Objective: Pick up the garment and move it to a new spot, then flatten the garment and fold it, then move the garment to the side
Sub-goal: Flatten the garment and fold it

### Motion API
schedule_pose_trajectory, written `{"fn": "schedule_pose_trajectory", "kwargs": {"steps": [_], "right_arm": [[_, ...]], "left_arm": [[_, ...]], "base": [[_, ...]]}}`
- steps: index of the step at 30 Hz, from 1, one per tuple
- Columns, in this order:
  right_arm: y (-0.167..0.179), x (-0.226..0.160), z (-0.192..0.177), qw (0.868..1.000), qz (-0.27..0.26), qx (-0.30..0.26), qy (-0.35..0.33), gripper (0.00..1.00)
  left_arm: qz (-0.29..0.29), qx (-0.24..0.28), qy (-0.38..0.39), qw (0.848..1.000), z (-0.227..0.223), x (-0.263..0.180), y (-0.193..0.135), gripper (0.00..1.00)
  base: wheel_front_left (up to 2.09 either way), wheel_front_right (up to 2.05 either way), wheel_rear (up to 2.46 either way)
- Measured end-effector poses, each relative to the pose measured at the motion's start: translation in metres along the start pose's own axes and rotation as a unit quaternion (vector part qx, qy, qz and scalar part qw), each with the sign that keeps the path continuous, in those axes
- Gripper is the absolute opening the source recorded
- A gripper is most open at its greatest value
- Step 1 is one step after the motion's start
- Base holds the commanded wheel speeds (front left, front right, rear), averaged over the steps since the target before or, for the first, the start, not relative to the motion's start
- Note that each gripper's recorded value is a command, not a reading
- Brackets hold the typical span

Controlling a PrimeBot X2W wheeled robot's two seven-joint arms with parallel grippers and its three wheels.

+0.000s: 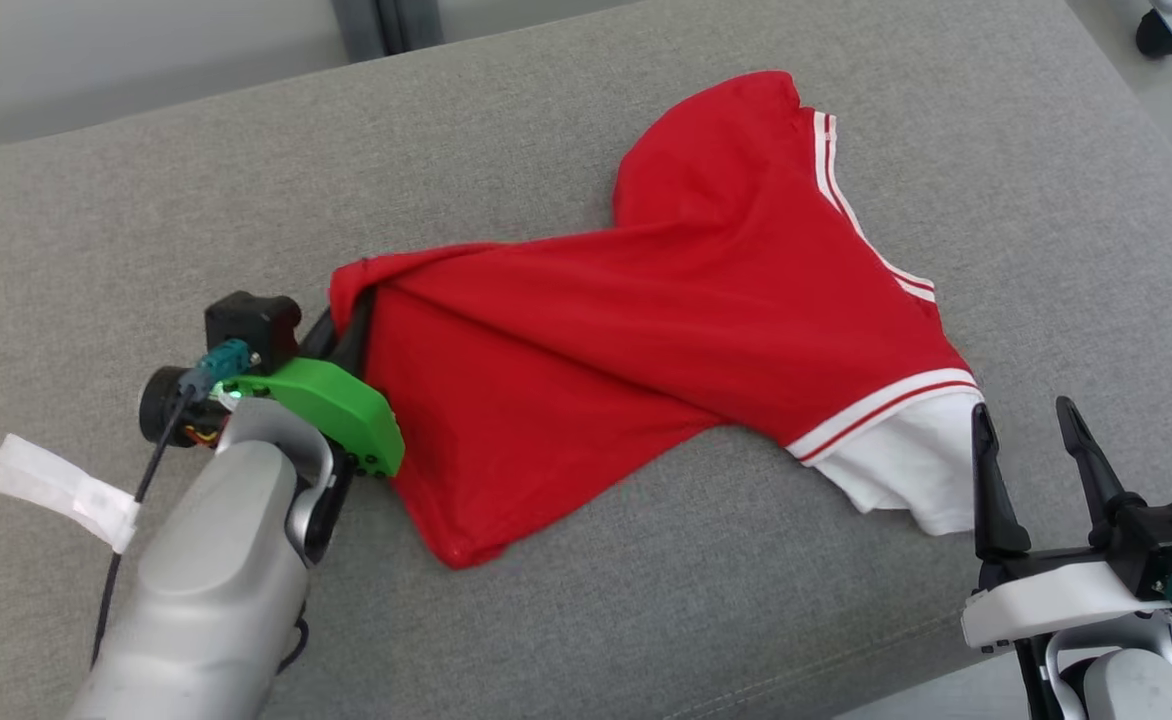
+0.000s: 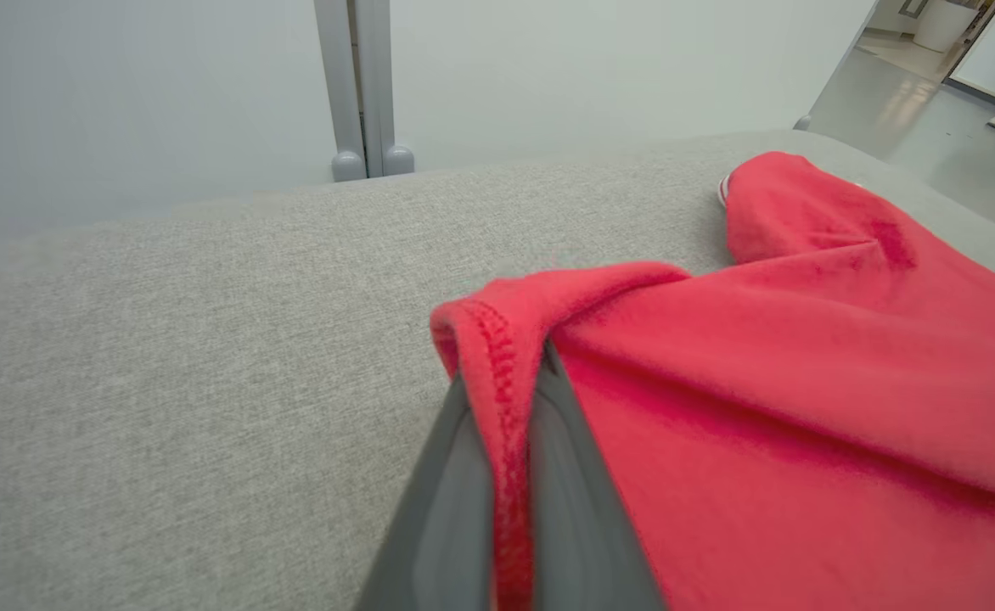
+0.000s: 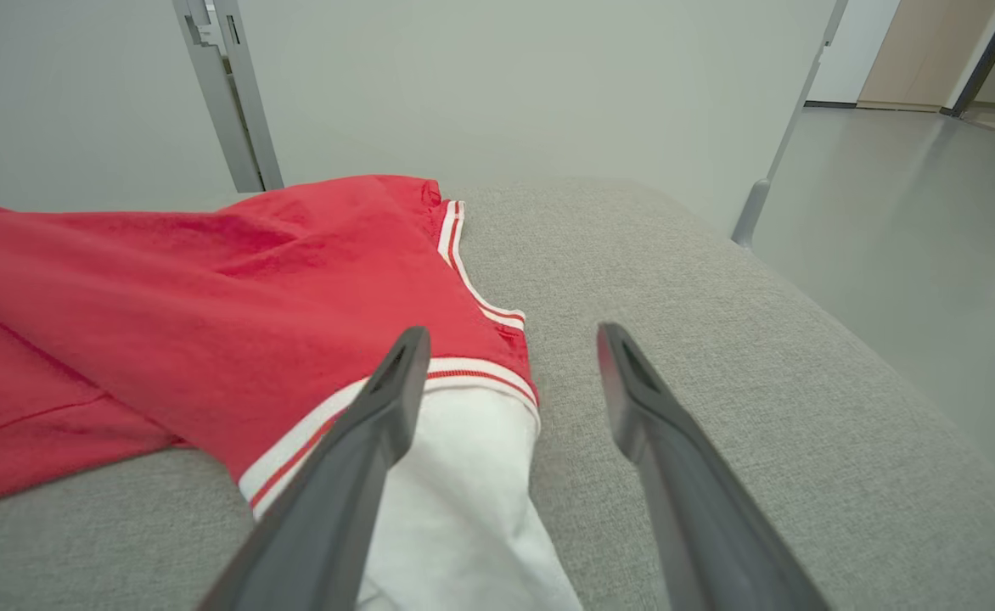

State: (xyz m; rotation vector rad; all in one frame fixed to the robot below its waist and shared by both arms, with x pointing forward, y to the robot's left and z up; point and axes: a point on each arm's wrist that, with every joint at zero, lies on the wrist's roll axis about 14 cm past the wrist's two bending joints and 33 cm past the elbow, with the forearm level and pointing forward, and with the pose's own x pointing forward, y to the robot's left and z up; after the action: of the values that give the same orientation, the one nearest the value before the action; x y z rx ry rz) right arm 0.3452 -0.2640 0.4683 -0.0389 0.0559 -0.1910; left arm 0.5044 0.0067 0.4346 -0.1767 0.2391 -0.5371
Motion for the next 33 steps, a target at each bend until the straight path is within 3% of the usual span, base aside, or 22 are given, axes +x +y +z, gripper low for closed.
{"fn": "schedule_pose_trajectory", "kwargs": {"steps": [3,4,5,10,16,25,28,33], "right_arm": [[-0.002,0.000,-0.002,1.000,-0.004,0.000,0.003,1.00],[-0.003,0.000,-0.002,1.000,-0.006,0.001,0.004,1.00],[-0.005,-0.002,-0.003,1.000,-0.008,0.001,0.006,1.00],[-0.015,-0.013,-0.006,1.000,-0.024,0.004,0.011,1.00],[-0.027,-0.032,-0.010,0.999,-0.042,0.010,0.016,1.00],[-0.017,-0.028,-0.006,1.000,-0.024,0.009,0.009,1.00],[-0.012,-0.025,-0.005,1.000,-0.016,0.007,0.007,1.00],[-0.012,-0.025,-0.003,1.000,-0.016,0.006,0.003,1.00]], "left_arm": [[0.009,0.006,0.007,1.000,0.000,0.006,0.009,0.04],[0.009,0.007,0.011,1.000,-0.002,0.007,0.010,0.44],[0.008,0.005,0.016,1.000,-0.005,0.007,0.009,1.00],[0.020,-0.039,0.017,0.999,-0.010,-0.002,0.008,1.00],[0.052,-0.096,0.022,0.994,-0.036,-0.047,0.018,1.00],[-0.033,-0.133,0.113,0.984,-0.084,-0.114,-0.051,1.00],[-0.042,-0.137,0.128,0.981,-0.085,-0.121,-0.059,1.00],[-0.070,-0.190,0.127,0.971,-0.075,-0.121,-0.086,1.00]], "base": [[0.00,0.00,0.00],[0.00,0.00,0.00],[0.00,0.00,0.00],[0.00,0.00,0.00],[0.00,0.00,0.00],[0.00,0.00,0.00],[0.00,0.00,0.00],[0.00,0.00,0.00]]}}
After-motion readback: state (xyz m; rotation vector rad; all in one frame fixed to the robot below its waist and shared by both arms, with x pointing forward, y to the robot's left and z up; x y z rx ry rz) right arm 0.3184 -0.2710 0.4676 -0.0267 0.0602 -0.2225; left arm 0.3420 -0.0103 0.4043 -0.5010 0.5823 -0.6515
